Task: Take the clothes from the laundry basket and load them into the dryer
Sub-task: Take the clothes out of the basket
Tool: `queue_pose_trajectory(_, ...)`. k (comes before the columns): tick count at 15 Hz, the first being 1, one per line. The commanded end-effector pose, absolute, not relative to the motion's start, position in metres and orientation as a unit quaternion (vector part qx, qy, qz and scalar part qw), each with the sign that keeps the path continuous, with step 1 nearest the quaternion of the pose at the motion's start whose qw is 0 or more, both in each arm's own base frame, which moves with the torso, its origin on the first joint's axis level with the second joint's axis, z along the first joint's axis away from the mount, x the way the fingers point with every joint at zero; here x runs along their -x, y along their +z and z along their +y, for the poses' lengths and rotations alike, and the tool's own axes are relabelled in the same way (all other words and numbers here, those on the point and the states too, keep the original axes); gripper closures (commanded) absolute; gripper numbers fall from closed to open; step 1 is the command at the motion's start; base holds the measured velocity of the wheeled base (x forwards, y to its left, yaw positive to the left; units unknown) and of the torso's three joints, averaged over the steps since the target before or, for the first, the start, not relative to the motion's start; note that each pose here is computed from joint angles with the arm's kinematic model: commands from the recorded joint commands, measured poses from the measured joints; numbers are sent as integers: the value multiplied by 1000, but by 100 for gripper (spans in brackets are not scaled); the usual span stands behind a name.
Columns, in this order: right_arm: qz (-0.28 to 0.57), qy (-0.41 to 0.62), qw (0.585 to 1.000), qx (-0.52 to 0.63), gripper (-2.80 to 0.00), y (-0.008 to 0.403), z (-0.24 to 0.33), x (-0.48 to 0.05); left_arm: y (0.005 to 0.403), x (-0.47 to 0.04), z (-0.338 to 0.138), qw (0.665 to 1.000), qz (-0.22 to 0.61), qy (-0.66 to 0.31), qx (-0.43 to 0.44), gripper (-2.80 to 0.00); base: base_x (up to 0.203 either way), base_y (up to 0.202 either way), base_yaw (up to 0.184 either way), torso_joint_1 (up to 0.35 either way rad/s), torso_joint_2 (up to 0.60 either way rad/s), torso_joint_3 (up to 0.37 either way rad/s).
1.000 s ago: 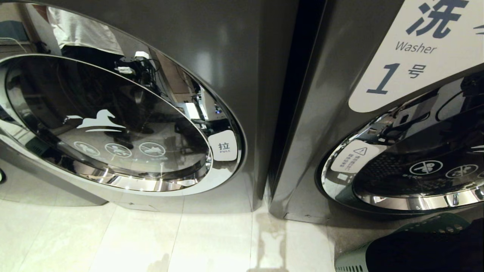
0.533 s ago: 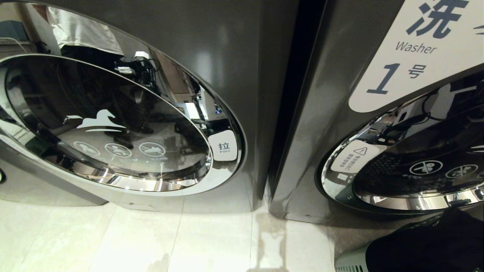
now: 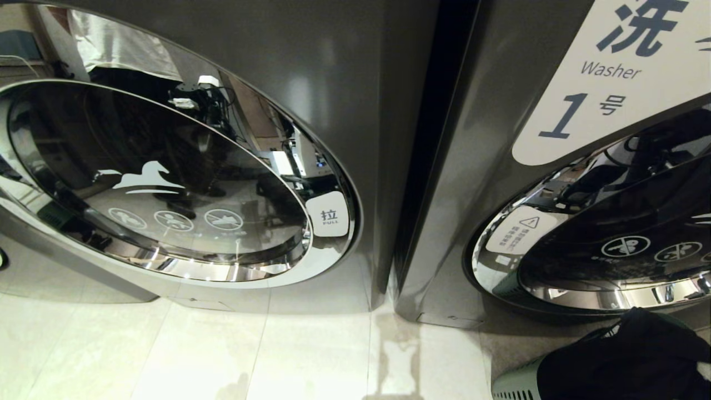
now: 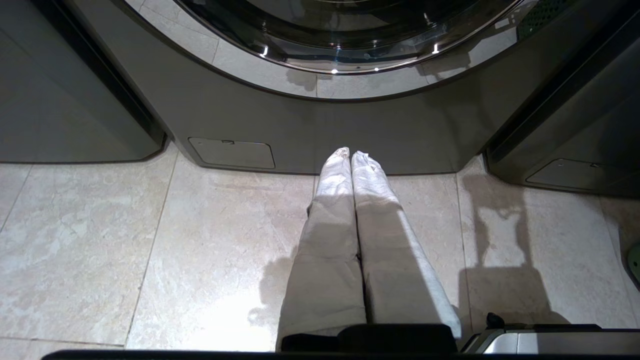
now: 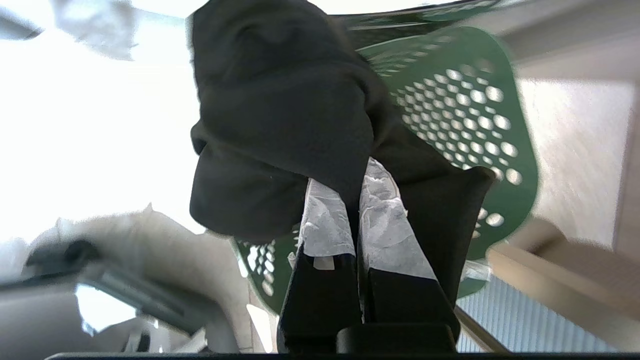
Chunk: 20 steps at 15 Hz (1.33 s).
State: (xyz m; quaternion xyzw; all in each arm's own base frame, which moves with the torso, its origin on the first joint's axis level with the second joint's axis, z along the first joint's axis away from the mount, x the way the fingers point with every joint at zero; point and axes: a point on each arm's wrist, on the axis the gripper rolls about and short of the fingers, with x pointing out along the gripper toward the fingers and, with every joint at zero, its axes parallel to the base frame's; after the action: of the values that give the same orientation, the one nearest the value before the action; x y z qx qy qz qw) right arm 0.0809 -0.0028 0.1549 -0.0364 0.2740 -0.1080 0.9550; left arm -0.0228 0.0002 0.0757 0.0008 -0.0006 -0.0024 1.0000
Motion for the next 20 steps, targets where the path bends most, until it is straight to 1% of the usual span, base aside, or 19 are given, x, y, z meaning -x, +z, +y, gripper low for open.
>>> queue_pose_trajectory(1, 248, -75, 965, 46, 0, 148, -1, -61, 76, 23, 0, 1000, -1, -2, -1, 0, 0, 0, 0, 0, 0, 0)
queue_pose_trajectory(3, 236, -23, 970, 60, 0, 141, 1, -50, 76, 23, 0, 1000, -1, -2, -1, 0, 0, 0, 0, 0, 0, 0)
queue_pose_trajectory(5, 222, 0, 973, 65, 0, 133, 1, -39, 76, 23, 0, 1000, -1, -2, -1, 0, 0, 0, 0, 0, 0, 0)
queue_pose_trajectory(8, 203, 14, 977, 66, 0, 107, 0, -20, 76, 23, 0, 1000, -1, -2, -1, 0, 0, 0, 0, 0, 0, 0)
queue_pose_trajectory(10, 172, 32, 982, 67, 0, 85, 0, -9, 76, 23, 0, 1000, -2, -2, -1, 0, 0, 0, 0, 0, 0, 0)
queue_pose_trajectory(11, 156, 40, 985, 69, 0, 83, 1, -5, 76, 23, 0, 1000, -2, -2, -1, 0, 0, 0, 0, 0, 0, 0)
queue_pose_trajectory(15, 127, 20, 989, 76, 0, 79, 1, 3, 76, 23, 0, 1000, -1, -2, -1, 0, 0, 0, 0, 0, 0, 0)
queue_pose_trajectory(20, 50, 7, 997, 64, 0, 77, 1, 15, 76, 23, 0, 1000, -1, -2, -1, 0, 0, 0, 0, 0, 0, 0)
